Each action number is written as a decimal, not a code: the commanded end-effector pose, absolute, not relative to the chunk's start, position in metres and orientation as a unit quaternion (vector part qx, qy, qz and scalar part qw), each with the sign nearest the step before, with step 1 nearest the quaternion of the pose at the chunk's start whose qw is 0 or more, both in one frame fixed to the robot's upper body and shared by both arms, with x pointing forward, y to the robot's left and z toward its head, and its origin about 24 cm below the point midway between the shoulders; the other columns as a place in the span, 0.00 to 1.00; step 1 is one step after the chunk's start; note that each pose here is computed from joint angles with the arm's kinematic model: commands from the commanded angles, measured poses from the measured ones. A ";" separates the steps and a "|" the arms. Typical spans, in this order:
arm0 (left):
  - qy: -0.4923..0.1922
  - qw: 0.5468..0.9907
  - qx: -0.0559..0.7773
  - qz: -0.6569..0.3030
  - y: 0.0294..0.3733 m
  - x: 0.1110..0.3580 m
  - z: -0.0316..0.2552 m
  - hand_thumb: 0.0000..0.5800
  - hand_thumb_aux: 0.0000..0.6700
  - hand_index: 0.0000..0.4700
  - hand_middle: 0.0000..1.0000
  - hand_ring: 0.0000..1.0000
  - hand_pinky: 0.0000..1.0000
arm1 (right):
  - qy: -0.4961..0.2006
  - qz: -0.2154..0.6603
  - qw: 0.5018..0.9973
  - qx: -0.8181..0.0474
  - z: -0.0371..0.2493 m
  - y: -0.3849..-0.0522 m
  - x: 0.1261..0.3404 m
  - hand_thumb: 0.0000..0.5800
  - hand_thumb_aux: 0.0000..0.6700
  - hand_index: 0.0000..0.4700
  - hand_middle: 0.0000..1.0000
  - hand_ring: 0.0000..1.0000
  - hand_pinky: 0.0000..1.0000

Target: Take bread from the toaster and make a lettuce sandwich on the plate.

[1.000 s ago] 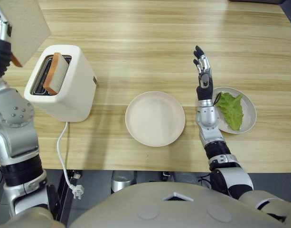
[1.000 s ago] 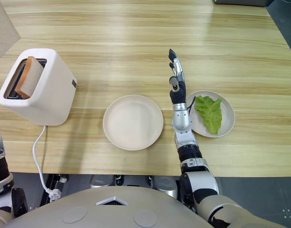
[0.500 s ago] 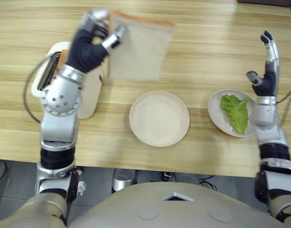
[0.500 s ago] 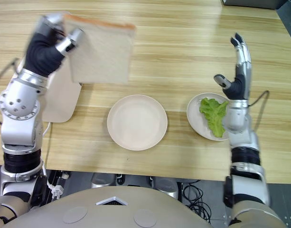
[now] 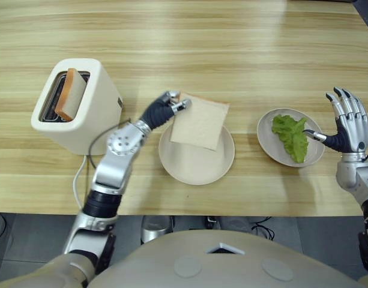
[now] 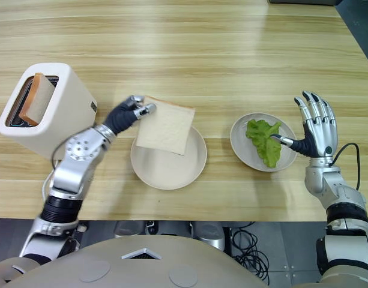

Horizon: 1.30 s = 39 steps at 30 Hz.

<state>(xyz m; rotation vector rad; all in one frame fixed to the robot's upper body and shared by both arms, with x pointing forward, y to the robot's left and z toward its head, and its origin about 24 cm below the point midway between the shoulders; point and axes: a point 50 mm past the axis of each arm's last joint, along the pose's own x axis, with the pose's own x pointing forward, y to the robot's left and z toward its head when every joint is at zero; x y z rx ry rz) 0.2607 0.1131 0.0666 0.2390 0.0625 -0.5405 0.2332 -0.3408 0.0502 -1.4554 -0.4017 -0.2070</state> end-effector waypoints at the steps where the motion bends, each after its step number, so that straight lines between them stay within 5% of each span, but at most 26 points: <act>1: 0.070 0.962 0.112 -0.239 0.106 0.250 0.039 1.00 1.00 0.98 1.00 1.00 1.00 | -0.172 -0.067 0.719 -0.670 0.041 -0.336 0.234 0.00 0.00 0.00 0.00 0.00 0.00; 10: 0.102 0.966 0.084 -0.220 0.094 0.225 0.019 1.00 1.00 0.98 1.00 1.00 1.00 | -0.167 -0.030 0.697 -0.697 0.034 -0.330 0.236 0.00 0.00 0.00 0.00 0.00 0.00; 19: 0.090 0.958 0.155 -0.225 0.108 0.222 0.022 1.00 1.00 0.98 1.00 1.00 1.00 | -0.150 0.013 0.676 -0.721 0.021 -0.328 0.230 0.00 0.00 0.00 0.00 0.00 0.00; 20: 0.081 0.955 0.171 -0.230 0.108 0.222 0.024 0.92 0.71 0.70 1.00 1.00 1.00 | -0.145 0.025 0.671 -0.727 0.018 -0.326 0.229 0.00 0.00 0.00 0.00 0.00 0.00; 21: 0.072 0.950 0.189 -0.236 0.106 0.222 0.025 0.92 0.71 0.70 1.00 1.00 1.00 | -0.144 0.033 0.663 -0.733 0.016 -0.325 0.229 0.00 0.00 0.00 0.00 0.00 0.00; 22: 0.064 0.948 0.202 -0.238 0.104 0.222 0.025 0.48 0.28 0.28 1.00 1.00 1.00 | -0.141 0.038 0.660 -0.737 0.014 -0.325 0.228 0.00 0.00 0.00 0.00 0.00 0.00; 23: 0.056 0.946 0.212 -0.237 0.103 0.223 0.026 0.00 0.00 0.00 1.00 1.00 1.00 | -0.137 0.041 0.657 -0.741 0.012 -0.325 0.228 0.00 0.00 0.00 0.00 0.00 0.00; 39: 0.004 0.948 0.253 -0.194 0.108 0.235 0.035 0.00 0.00 0.00 1.00 1.00 1.00 | -0.042 0.054 0.648 -0.759 -0.005 -0.334 0.228 0.00 0.00 0.00 0.00 0.00 0.00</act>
